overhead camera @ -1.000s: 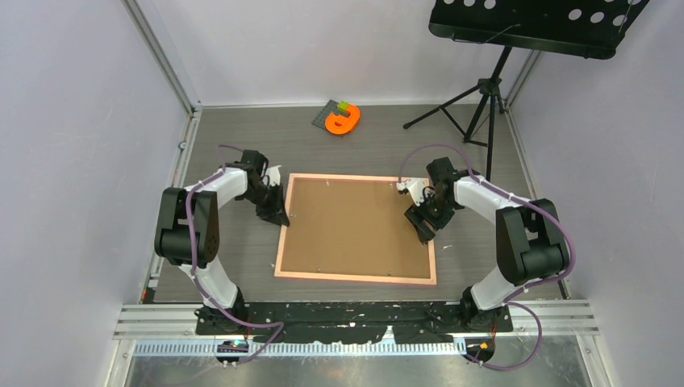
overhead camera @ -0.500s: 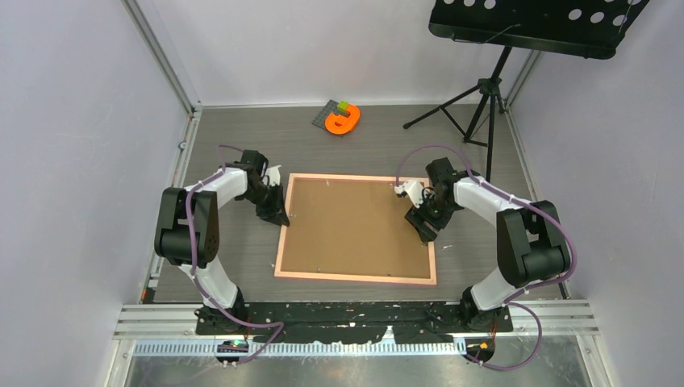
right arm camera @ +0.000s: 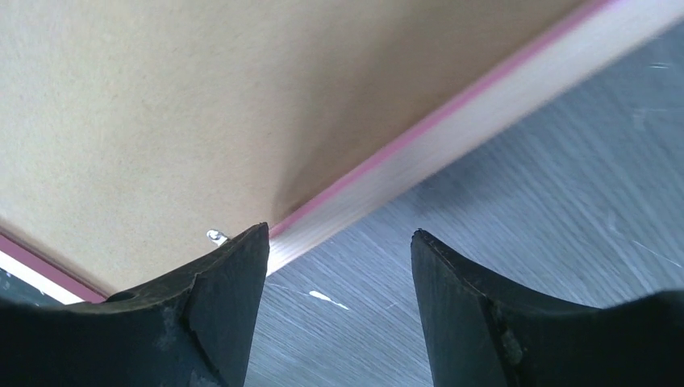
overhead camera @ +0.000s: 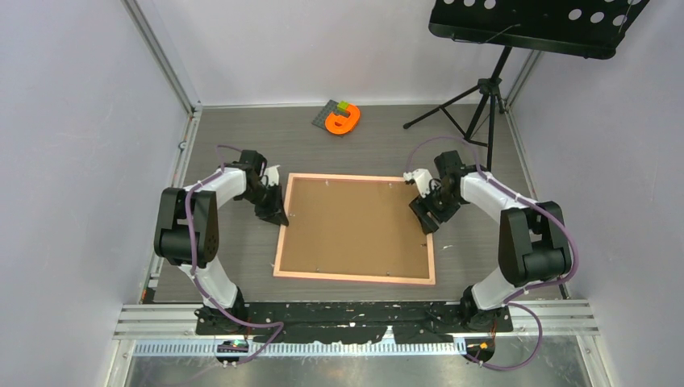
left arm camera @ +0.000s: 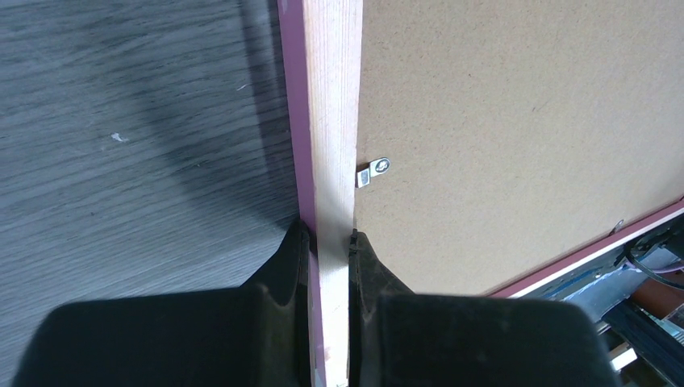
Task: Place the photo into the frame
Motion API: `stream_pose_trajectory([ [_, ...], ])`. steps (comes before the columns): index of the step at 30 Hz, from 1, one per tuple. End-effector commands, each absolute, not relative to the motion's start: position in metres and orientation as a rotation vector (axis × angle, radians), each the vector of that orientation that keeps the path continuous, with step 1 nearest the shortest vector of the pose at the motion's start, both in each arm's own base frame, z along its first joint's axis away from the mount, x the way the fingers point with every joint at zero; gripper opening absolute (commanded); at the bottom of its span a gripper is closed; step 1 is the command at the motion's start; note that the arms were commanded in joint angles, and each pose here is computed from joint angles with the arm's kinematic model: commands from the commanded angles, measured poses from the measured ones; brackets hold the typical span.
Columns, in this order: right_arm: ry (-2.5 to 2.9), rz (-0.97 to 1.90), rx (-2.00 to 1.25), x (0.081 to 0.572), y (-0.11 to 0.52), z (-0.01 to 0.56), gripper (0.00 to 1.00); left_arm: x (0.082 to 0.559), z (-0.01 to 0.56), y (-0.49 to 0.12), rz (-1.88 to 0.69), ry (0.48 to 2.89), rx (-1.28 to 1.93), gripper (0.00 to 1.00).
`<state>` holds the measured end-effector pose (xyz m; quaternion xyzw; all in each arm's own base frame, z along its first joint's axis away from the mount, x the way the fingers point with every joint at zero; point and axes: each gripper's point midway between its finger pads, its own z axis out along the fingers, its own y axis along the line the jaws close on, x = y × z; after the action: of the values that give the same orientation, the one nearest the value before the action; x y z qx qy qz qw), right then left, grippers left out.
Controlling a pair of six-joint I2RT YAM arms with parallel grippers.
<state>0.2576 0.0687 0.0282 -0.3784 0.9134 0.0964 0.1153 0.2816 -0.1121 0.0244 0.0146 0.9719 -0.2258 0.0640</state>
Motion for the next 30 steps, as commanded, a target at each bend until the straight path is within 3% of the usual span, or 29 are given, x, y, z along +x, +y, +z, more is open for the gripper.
stream_pose_trajectory([
  [1,2.618,0.310,-0.915,0.287,0.074,0.059,0.72,0.283,0.031,-0.114,-0.749,2.898,0.069,0.00],
  [4,2.562,0.308,-0.903,0.292,0.076,0.073,0.74,0.284,0.032,-0.114,-0.754,2.895,0.069,0.01],
  [10,2.433,0.424,-0.989,0.279,0.093,0.101,0.76,0.284,0.035,-0.115,-0.762,2.892,0.070,0.14],
  [17,2.281,0.465,-1.226,0.243,0.123,0.105,0.77,0.287,0.037,-0.111,-0.726,2.893,0.067,0.59],
  [23,2.130,0.393,-1.392,0.222,0.152,0.106,0.77,0.295,0.055,-0.104,-0.662,2.833,0.110,0.82],
  [30,2.024,0.422,-1.494,0.205,0.177,0.112,0.77,0.305,0.087,-0.092,-0.547,2.714,0.215,0.89],
])
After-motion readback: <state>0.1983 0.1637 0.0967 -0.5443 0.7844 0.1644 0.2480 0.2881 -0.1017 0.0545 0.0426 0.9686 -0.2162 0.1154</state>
